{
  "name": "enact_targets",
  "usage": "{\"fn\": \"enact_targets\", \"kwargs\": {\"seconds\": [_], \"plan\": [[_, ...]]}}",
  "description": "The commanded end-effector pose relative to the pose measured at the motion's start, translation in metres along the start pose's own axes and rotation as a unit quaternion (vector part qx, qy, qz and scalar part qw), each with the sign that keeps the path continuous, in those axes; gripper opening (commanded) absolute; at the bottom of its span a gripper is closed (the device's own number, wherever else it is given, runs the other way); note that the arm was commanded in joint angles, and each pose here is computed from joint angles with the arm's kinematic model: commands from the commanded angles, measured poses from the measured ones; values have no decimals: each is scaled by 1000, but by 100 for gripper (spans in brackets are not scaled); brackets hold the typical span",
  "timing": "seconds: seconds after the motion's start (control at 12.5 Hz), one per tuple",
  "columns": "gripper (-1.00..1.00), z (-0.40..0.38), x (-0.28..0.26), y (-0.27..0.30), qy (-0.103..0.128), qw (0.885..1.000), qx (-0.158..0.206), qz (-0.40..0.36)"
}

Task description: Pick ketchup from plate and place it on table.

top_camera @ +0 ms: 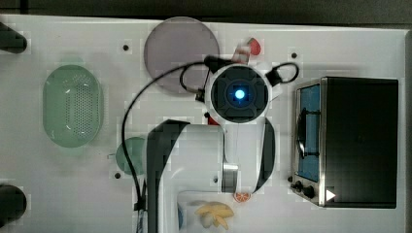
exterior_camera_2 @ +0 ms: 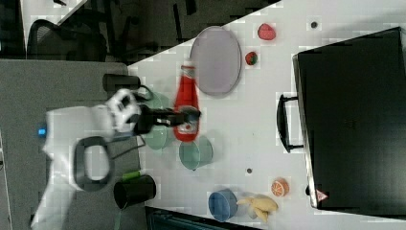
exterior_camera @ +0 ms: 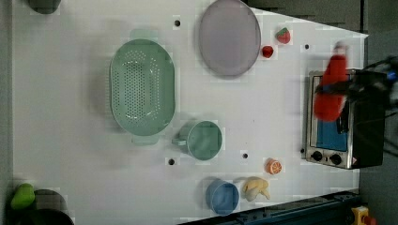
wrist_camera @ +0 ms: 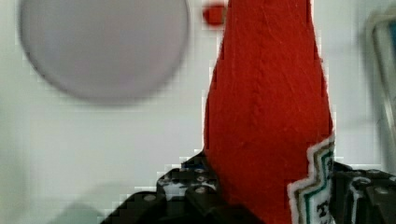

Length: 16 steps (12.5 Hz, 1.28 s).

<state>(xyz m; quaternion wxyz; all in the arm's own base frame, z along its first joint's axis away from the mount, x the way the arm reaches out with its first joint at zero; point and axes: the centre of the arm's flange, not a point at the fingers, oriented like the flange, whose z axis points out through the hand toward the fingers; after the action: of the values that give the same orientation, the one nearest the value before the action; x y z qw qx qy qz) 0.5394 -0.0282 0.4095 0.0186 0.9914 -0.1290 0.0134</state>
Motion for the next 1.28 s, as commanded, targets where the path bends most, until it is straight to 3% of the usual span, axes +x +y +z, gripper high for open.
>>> {"fn": "enact_targets", "kwargs": {"seconds": [0.08,0.32,0.64,0.72,0.8,1.04,1.28], "plan": [[18,52,-16,15,-14,1000,3,-2],[18,104,-37,16,-24,1000,5,-4],[18,170,-46,13,-60,998,7,-6],[23,182,-47,11,-64,998,9,-7],[43,192,-48,10,-64,998,10,-7],[100,185,-42,6,-43,999,15,-10],[100,140,-32,5,-5,1000,17,1]]}}
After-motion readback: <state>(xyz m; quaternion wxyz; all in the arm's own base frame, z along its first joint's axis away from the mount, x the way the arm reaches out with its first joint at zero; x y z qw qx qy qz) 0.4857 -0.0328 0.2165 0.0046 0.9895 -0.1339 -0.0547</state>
